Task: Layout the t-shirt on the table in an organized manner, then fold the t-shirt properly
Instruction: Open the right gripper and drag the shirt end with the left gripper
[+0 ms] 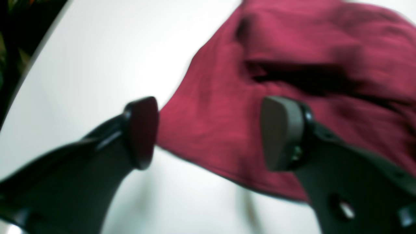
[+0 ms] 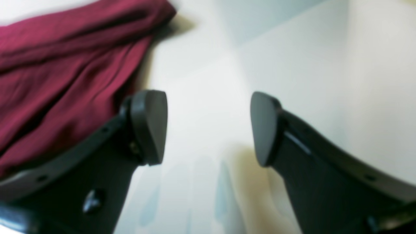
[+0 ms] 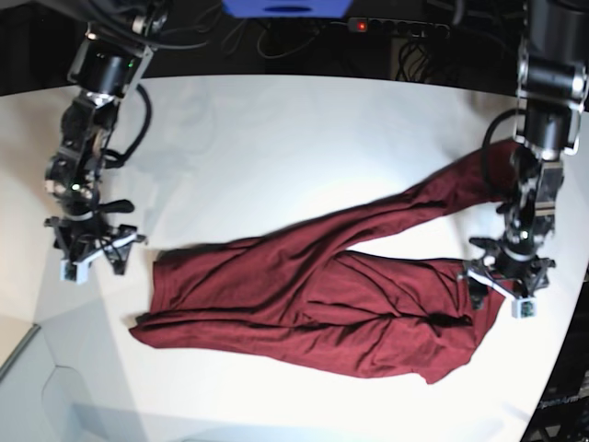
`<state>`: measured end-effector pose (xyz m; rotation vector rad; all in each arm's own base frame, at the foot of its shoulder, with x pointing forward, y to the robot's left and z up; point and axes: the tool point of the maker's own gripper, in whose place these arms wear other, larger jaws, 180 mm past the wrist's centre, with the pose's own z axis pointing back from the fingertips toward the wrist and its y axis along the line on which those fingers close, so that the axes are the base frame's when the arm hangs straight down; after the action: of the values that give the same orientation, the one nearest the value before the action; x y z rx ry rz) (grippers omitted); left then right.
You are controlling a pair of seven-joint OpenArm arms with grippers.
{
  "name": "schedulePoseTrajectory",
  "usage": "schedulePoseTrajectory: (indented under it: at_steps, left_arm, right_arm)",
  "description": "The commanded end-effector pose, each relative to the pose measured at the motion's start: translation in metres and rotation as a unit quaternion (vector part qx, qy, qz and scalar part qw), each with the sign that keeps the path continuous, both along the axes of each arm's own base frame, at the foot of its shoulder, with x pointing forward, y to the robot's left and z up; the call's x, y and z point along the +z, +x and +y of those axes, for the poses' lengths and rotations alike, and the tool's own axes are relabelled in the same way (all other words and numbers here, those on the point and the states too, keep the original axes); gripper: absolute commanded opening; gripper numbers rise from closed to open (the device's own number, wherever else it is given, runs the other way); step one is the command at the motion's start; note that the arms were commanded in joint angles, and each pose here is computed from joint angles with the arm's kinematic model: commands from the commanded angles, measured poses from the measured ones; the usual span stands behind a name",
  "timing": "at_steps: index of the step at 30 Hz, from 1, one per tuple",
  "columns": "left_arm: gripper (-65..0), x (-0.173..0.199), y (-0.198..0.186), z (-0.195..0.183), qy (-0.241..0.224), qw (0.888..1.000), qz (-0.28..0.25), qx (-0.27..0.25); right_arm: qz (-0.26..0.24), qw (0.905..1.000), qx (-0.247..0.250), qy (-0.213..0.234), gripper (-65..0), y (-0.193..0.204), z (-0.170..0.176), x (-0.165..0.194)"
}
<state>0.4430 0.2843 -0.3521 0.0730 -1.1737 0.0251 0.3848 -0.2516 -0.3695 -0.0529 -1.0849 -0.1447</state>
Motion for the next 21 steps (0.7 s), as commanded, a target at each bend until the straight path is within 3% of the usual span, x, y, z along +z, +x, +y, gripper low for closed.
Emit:
schedulePoseTrajectory:
  at_steps: [1,5,10,15,21]
  left_arm:
    - [-25.1,0.021,-0.004,0.009,0.008,0.999,-0.032,0.002]
    - [-31.2,0.009,-0.05,0.012,0.001,1.0,-0.026,0.008]
    - [-31.3,-0.022,-0.097,0.026,-0.003,0.999,0.015,0.03]
    - [-31.2,-0.045,-0.117,0.018,-0.019,0.998,0.04,0.036]
    - [-31.2,-0.044,-0.135,0.0,-0.025,0.999,0.042,0.016]
  right_arm:
    - [-0.035,0.9993,-0.003,-0.009,-24.8,0.006,-0.006,0.02]
    - [-0.019,0.9998,-0.002,-0.001,-24.8,-0.013,0.005,0.004]
    - [-0.015,0.9999,-0.002,0.003,-24.9,-0.025,0.012,0.0]
    - [-0.01,0.9999,0.0,0.005,-24.9,-0.03,0.016,-0.004]
    - [-0.002,0.9999,0.0,0.011,-24.9,-0.036,0.021,-0.01]
